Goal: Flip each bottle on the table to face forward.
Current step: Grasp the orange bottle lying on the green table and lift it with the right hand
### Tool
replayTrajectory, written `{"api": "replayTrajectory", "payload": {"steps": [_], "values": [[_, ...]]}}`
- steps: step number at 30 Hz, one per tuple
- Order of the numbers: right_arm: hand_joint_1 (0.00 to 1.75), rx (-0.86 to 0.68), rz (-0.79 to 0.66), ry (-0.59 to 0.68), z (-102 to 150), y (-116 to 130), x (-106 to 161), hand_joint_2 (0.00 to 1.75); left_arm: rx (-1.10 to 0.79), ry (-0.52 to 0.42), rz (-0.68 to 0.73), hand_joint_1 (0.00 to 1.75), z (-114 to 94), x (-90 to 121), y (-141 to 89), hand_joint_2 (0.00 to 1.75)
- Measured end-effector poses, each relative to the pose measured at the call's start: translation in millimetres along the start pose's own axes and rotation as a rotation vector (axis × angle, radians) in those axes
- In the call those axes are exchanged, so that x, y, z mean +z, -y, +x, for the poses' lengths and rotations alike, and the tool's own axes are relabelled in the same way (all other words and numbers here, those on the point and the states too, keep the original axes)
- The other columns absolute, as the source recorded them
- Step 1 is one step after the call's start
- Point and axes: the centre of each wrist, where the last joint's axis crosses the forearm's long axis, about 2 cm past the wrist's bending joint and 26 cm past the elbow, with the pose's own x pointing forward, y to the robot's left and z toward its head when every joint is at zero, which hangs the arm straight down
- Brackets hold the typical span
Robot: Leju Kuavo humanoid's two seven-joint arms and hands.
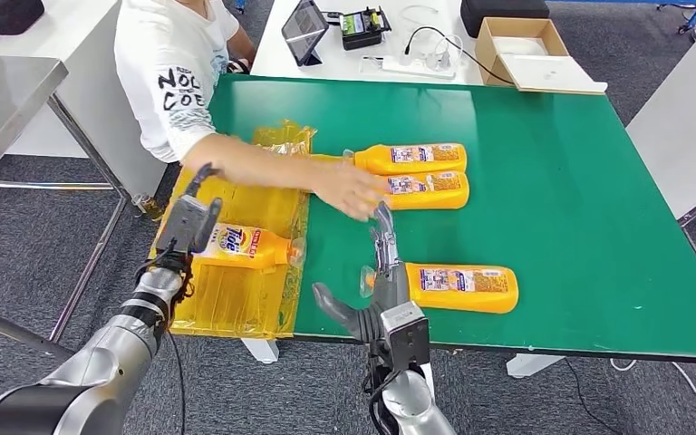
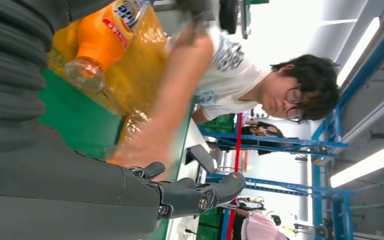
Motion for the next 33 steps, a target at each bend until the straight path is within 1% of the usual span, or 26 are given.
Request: {"api": "replayTrajectory", "payload": {"steps": [4, 6, 8, 11, 13, 15, 19, 22, 24, 27, 33], "values": [[0.0, 0.054, 0.045, -0.036, -2.2, -1.5, 2.5, 1.75, 0.069, 0.074, 0.402, 0.0, 21.0, -1.2, -2.3, 1.75], [0.0, 0.107, 0.083, -0.068, -5.5, 0.1, 4.8, 1.75, 0.131, 0.112, 0.532, 0.0, 34.4, 0.5, -4.5, 1.75], [0.0, 0.171, 0.114, -0.101, -10.3, 5.8, 7.9, 1.75, 0.172, 0.157, 0.61, 0.0, 47.0, 5.3, -5.6, 1.75], [0.0, 0.287, 0.149, -0.151, -17.5, 21.3, 12.9, 1.75, 0.212, 0.218, 0.675, 0.0, 63.4, 17.7, -4.1, 1.75], [0.0, 0.387, 0.19, -0.201, -22.4, 36.6, 18.0, 1.75, 0.262, 0.25, 0.685, 0.0, 72.1, 26.9, -1.0, 1.75], [0.0, 0.496, 0.245, -0.27, -27.2, 56.2, 24.7, 1.75, 0.309, 0.267, 0.659, 0.0, 75.6, 36.6, 4.0, 1.75], [0.0, 0.674, 0.33, -0.398, -32.6, 106.3, 37.7, 1.75, 0.39, 0.259, 0.547, 0.0, 71.0, 59.1, 22.2, 1.75], [0.0, 0.763, 0.353, -0.445, -31.3, 142.7, 43.5, 1.75, 0.421, 0.241, 0.473, 0.0, 67.2, 74.5, 36.2, 1.75], [0.0, 0.802, 0.361, -0.464, -28.9, 161.7, 45.2, 1.75, 0.428, 0.23, 0.442, 0.0, 66.1, 82.3, 43.5, 1.75], [0.0, 0.84, 0.365, -0.479, -25.0, 181.4, 46.5, 1.75, 0.435, 0.216, 0.416, 0.0, 65.1, 89.9, 50.9, 1.75], [0.0, 0.866, 0.419, -0.547, -22.5, 203.0, 51.2, 1.75, 0.432, 0.207, 0.369, 0.0, 63.2, 95.4, 57.6, 1.75]]}}
